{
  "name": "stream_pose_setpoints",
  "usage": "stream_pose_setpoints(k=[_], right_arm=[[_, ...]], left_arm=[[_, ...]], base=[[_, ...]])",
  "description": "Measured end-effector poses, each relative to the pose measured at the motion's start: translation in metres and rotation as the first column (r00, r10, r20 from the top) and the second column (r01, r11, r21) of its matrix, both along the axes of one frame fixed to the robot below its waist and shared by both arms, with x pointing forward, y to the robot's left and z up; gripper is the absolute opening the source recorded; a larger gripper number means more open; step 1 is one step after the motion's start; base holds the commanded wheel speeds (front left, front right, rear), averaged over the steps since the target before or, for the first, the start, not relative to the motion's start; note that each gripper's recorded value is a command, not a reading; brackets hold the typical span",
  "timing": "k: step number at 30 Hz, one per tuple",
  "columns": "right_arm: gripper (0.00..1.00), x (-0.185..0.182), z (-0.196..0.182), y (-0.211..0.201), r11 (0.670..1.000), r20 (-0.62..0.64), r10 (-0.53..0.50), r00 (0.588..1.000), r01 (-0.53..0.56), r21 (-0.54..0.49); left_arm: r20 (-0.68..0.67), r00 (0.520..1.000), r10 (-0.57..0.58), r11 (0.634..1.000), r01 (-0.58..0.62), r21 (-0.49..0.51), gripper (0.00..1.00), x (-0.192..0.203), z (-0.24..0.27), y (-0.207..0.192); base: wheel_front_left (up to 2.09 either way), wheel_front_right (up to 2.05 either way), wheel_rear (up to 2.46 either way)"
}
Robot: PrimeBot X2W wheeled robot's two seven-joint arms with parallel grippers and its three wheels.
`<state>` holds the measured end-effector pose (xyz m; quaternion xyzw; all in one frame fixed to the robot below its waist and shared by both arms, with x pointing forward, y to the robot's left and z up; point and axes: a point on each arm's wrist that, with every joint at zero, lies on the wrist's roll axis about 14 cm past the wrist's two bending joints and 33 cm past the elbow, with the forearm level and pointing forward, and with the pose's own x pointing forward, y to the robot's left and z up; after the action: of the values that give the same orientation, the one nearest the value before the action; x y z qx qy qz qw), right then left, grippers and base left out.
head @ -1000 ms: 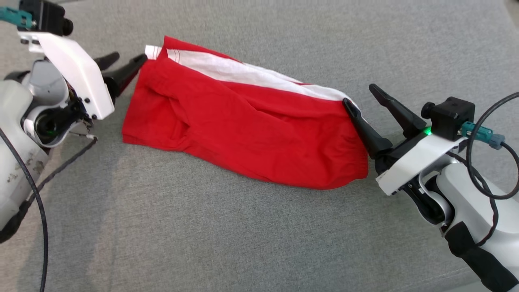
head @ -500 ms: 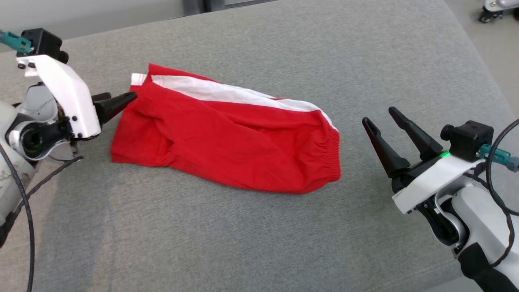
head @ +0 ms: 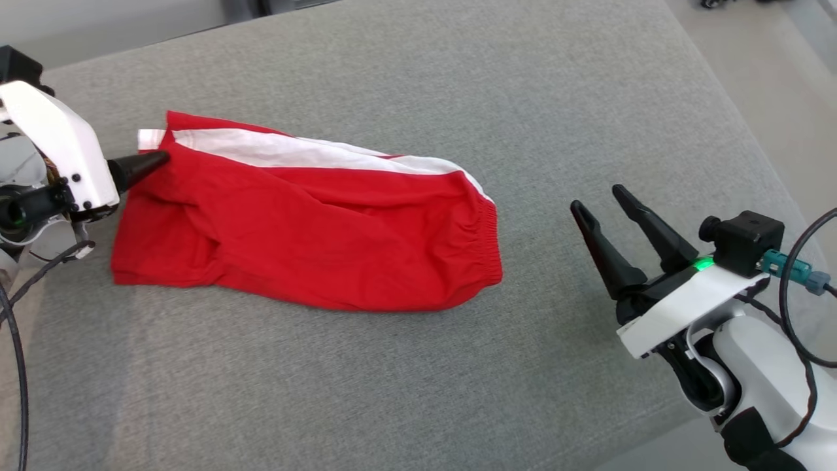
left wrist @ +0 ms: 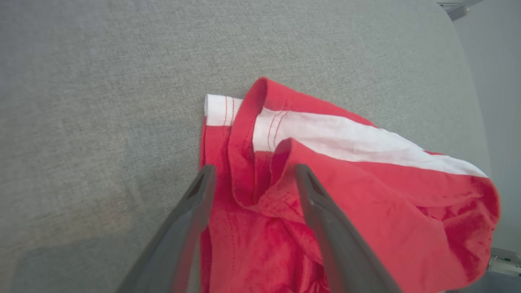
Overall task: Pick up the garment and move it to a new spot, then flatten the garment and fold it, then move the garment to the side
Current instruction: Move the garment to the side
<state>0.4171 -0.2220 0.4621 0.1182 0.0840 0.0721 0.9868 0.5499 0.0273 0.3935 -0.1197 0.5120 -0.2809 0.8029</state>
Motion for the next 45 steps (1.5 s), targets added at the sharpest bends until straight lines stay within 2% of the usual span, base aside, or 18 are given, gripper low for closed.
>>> stream_pose_setpoints(k=[8,14,18,23,24,25,26,39,45], right_arm=[[1.0,-0.012,-0.012,-0.012,0.998,-0.037,-0.06,0.998,0.06,0.002],[1.0,-0.013,-0.018,-0.015,0.997,-0.052,-0.077,0.996,0.077,0.002],[1.0,-0.011,-0.024,-0.014,0.997,-0.067,-0.081,0.994,0.081,0.005],[1.0,-0.01,-0.027,-0.012,0.997,-0.074,-0.079,0.994,0.08,0.009],[1.0,-0.009,-0.028,-0.012,0.997,-0.074,-0.078,0.994,0.079,0.009],[1.0,-0.009,-0.028,-0.012,0.997,-0.075,-0.077,0.994,0.078,0.009],[1.0,-0.009,-0.028,-0.011,0.997,-0.075,-0.075,0.994,0.076,0.01],[1.0,-0.005,-0.026,-0.003,0.999,-0.068,-0.044,0.997,0.045,0.009],[1.0,-0.004,-0.021,0.002,1.0,-0.055,-0.018,0.998,0.019,0.009]], left_arm=[[-0.105,0.994,-0.045,0.997,0.052,0.065,1.0,-0.006,-0.031,-0.01],[-0.088,0.992,-0.088,0.979,0.103,0.174,1.0,0.005,-0.043,0.0],[-0.138,0.983,-0.121,0.969,0.147,0.198,1.0,0.005,-0.048,0.001],[-0.221,0.964,-0.147,0.969,0.185,0.166,1.0,-0.005,-0.044,0.0],[-0.231,0.961,-0.153,0.968,0.193,0.16,0.89,-0.007,-0.043,0.0],[-0.238,0.958,-0.161,0.967,0.202,0.156,0.35,-0.009,-0.042,0.0],[-0.238,0.957,-0.165,0.967,0.205,0.152,0.0,-0.01,-0.041,0.0],[-0.235,0.959,-0.156,0.979,0.182,0.09,0.0,-0.023,-0.029,-0.002],[-0.246,0.958,-0.144,0.983,0.167,0.077,0.0,-0.042,-0.019,0.007]], base=[[0.0,0.0,0.0],[0.0,0.0,0.0],[0.0,0.0,0.0],[0.0,0.0,0.0],[0.0,0.0,0.0],[0.0,0.0,0.0],[0.0,0.0,0.0],[0.0,0.0,0.0],[0.0,0.0,0.0]])
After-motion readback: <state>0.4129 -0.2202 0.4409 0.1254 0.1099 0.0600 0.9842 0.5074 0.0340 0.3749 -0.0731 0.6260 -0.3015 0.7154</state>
